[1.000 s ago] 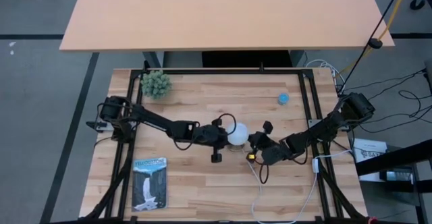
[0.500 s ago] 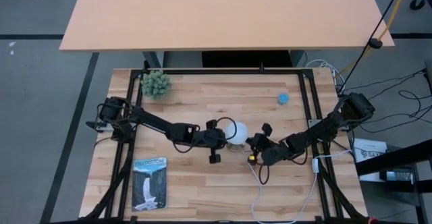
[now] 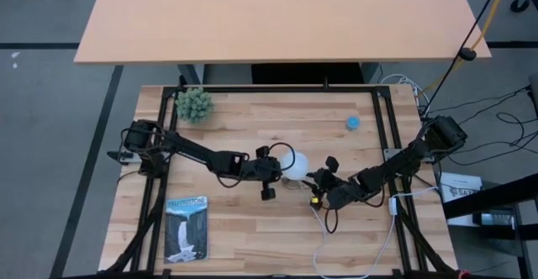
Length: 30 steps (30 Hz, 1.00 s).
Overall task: Screw lightbulb
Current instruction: Remove the lightbulb from the desk lamp
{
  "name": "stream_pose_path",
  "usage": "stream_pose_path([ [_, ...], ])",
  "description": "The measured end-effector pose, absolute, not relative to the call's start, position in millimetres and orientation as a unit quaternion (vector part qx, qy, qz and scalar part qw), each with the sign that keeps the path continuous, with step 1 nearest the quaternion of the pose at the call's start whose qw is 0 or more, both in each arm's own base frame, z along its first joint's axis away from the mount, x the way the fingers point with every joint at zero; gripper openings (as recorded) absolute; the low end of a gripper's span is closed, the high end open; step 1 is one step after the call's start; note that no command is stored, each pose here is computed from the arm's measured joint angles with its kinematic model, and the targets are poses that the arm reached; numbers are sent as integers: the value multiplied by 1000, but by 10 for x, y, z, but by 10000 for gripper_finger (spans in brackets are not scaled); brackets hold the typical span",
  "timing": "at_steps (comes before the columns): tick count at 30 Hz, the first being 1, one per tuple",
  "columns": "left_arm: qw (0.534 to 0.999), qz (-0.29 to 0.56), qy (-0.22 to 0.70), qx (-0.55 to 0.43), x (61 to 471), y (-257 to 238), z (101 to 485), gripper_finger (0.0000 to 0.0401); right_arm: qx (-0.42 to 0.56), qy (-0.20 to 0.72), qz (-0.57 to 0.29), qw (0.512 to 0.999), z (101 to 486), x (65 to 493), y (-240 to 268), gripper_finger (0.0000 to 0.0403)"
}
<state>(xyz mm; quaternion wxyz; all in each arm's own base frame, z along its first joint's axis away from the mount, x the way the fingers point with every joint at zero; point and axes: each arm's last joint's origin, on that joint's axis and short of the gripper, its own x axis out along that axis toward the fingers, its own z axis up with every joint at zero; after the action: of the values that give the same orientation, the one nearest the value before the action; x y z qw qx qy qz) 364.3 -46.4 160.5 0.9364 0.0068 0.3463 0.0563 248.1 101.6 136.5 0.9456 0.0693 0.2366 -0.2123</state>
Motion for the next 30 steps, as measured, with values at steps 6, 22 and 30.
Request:
stream_pose_path([
  [6, 935, 70, 346, 2, 3655, -354, 1605, 0, 64, 237, -212, 946, 1365, 2481, 1015, 191],
  [22, 951, 72, 302, -8, 3729, -196, 1680, 0, 35, 183, -227, 956, 1506, 2678, 756, 266],
  [30, 960, 60, 273, -10, 3764, -234, 1733, 0, 16, 145, -182, 972, 1623, 2785, 650, 240],
])
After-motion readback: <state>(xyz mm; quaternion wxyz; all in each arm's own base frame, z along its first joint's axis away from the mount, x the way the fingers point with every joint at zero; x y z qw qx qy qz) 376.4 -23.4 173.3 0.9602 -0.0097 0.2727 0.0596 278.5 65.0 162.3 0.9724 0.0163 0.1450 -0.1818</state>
